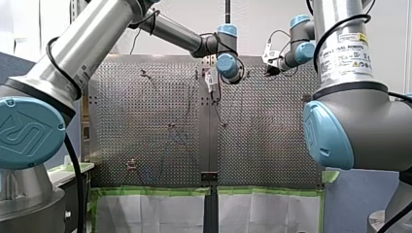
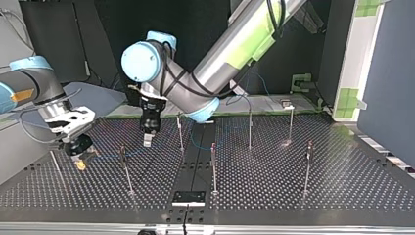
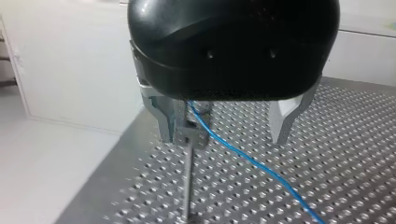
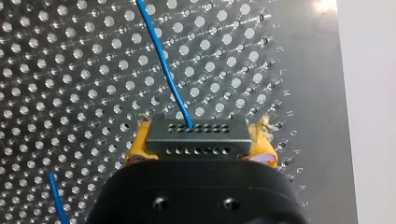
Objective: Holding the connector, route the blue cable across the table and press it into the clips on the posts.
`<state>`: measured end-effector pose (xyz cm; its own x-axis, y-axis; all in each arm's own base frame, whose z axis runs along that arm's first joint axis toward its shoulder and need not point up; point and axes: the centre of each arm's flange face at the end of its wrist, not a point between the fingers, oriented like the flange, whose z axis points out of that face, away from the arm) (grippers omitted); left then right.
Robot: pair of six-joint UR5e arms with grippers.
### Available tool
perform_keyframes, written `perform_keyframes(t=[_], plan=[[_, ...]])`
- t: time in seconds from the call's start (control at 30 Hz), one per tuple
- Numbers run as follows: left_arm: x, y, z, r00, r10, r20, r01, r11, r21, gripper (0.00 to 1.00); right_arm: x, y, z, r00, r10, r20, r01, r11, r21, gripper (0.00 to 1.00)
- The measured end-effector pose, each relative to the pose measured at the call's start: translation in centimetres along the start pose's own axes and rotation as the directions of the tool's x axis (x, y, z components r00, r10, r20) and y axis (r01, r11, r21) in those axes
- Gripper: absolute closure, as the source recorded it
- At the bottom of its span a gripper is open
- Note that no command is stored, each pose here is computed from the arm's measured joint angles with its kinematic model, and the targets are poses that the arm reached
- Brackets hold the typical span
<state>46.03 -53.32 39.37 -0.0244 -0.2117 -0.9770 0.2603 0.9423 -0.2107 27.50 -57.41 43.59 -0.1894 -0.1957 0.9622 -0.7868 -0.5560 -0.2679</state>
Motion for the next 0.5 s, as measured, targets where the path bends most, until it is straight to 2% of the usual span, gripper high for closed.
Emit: perform_keyframes(t=[0.27, 0.37, 0.5], plan=[[-2.0, 0.2, -1.8, 0.9961, -0.064, 0.060, 0.065, 0.9978, -0.012, 0.01, -0.1, -0.1, 0.1, 1.0000, 0.000, 0.001, 0.000, 1.0000, 0.002, 1.00], [-2.9, 0.6, -2.4, 0.9919, -0.094, 0.085, 0.096, 0.9953, -0.016, 0.01, -0.1, -0.1, 0.1, 1.0000, 0.001, 0.002, -0.001, 1.0000, 0.003, 1.00], [-4.1, 1.4, -3.1, 0.9827, -0.139, 0.122, 0.142, 0.9897, -0.017, 0.01, -0.2, -0.2, 0.1, 1.0000, 0.002, 0.005, -0.002, 1.0000, 0.004, 1.00]])
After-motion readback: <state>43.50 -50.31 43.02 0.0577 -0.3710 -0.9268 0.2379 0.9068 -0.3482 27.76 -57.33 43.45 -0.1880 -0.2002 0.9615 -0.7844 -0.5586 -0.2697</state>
